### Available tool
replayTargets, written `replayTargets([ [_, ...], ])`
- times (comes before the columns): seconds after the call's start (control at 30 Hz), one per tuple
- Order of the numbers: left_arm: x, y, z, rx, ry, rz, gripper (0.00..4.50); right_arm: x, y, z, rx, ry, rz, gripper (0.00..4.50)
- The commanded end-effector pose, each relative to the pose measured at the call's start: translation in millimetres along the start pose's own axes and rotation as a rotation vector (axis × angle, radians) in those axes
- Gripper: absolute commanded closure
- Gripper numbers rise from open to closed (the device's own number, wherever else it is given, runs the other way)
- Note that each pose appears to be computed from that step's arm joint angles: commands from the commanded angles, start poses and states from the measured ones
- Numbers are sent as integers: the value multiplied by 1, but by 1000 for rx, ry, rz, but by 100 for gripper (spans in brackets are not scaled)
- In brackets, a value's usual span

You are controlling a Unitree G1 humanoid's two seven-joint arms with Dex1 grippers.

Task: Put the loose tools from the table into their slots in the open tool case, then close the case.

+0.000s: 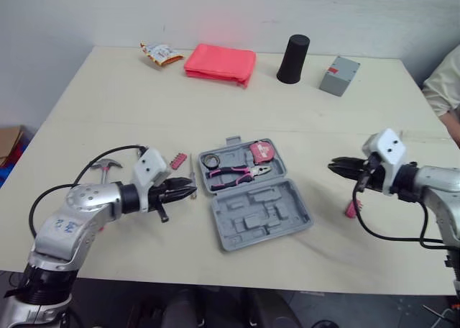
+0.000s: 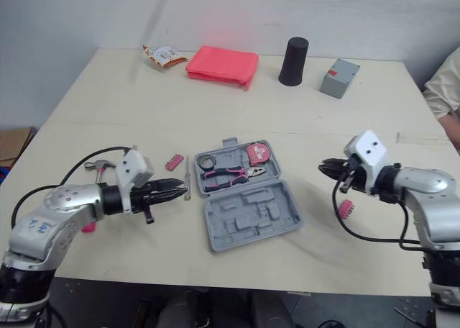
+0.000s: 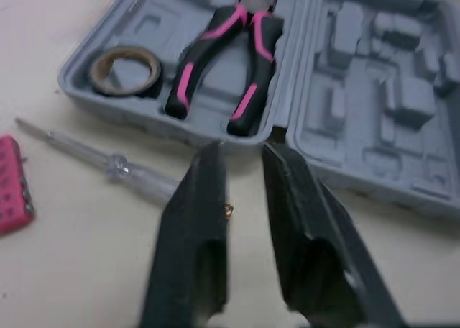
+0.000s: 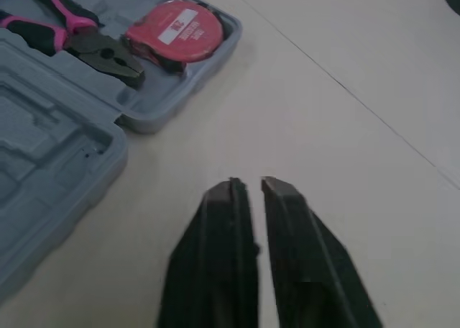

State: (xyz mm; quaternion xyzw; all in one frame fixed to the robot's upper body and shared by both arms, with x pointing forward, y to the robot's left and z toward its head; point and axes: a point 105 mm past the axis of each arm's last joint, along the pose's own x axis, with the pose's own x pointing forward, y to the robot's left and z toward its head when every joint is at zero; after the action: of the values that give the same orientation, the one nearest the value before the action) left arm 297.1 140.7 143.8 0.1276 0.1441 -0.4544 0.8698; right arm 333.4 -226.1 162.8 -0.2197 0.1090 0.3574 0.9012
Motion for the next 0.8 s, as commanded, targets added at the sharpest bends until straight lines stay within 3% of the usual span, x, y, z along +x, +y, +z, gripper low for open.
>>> replayTargets([
  [0.03,15,-4,-4,42,69,2,443,15,3,7,-80,-2,10,450],
  [0.37,29,-11,-5,-7,52,-19,443,44,22,2,-94,-1,75,450],
  [0.5,39,-11,-14,19,100,-21,443,54,32,3,-82,-14,99,450],
  [0.8,59,-9,-8,27,61,-38,443,56,54,-1,-62,-9,188,450],
])
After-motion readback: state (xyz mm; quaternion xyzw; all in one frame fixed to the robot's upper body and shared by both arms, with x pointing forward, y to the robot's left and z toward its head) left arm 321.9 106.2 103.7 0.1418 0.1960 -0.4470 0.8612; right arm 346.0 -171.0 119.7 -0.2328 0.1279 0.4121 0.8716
